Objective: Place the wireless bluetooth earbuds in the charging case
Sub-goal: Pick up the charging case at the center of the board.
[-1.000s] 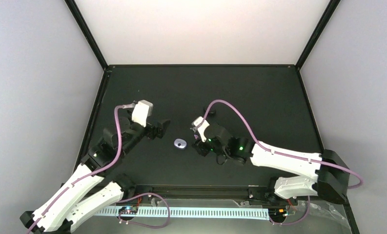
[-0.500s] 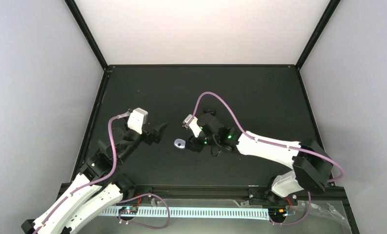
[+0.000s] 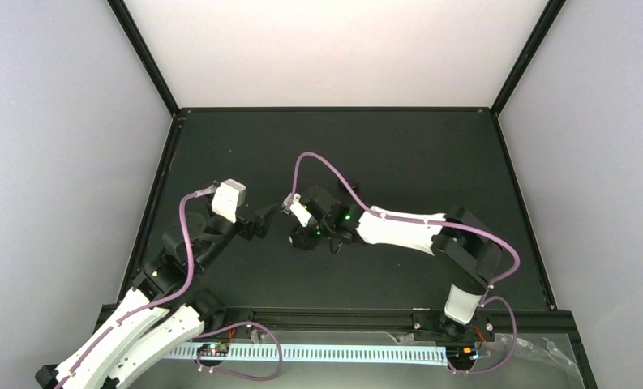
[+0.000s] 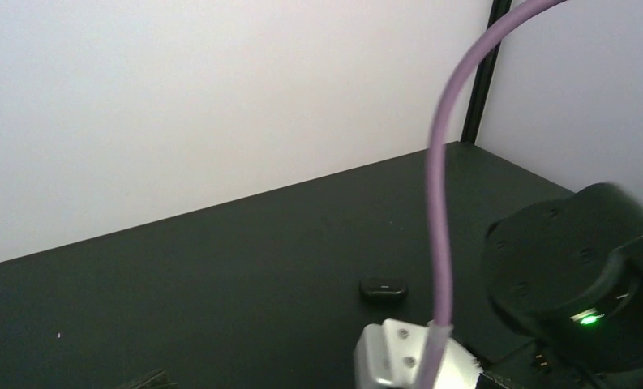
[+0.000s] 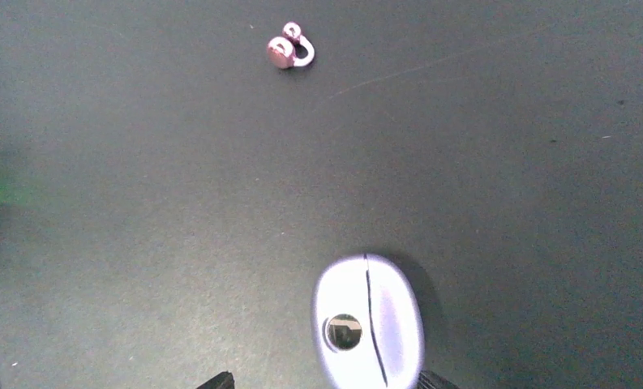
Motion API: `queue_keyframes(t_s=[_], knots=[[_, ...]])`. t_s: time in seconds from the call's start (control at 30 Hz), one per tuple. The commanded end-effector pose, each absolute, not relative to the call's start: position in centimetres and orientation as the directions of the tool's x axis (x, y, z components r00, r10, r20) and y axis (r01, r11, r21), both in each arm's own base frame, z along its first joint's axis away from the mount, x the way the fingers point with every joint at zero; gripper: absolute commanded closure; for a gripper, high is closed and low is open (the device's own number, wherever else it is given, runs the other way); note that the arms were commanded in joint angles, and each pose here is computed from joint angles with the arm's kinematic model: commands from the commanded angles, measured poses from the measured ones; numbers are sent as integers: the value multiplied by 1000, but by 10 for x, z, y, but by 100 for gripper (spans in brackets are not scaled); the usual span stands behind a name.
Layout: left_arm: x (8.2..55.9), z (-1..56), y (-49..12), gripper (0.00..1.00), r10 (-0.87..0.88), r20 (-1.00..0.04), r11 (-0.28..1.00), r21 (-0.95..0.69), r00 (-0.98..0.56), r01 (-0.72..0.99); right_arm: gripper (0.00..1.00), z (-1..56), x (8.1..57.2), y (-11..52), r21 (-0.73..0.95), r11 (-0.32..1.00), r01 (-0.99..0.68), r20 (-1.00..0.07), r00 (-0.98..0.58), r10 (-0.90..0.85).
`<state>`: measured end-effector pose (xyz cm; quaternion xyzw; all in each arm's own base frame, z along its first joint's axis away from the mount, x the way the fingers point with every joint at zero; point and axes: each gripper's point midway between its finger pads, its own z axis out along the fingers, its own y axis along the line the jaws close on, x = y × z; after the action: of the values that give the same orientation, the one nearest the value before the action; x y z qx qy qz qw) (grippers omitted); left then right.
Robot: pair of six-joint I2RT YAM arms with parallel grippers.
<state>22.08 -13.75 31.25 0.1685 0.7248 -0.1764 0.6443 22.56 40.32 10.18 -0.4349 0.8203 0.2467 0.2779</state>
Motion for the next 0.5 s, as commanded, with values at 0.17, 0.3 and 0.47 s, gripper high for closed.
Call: queue_keyframes(t_s=[0.17, 0.3, 0.47], knots=[[221, 318, -137, 1, 19, -996, 881, -22, -82, 473, 37, 79, 246, 423, 159, 512, -844, -650, -480, -589], [221, 317, -137, 1, 20, -996, 880, -21, -81, 474, 34, 68, 244, 427, 180, 501, -847, -628, -491, -604], [220, 317, -138, 1, 20, -997, 879, -21, -81, 476, 33, 58, 238, 428, 212, 491, -845, -598, -509, -619]])
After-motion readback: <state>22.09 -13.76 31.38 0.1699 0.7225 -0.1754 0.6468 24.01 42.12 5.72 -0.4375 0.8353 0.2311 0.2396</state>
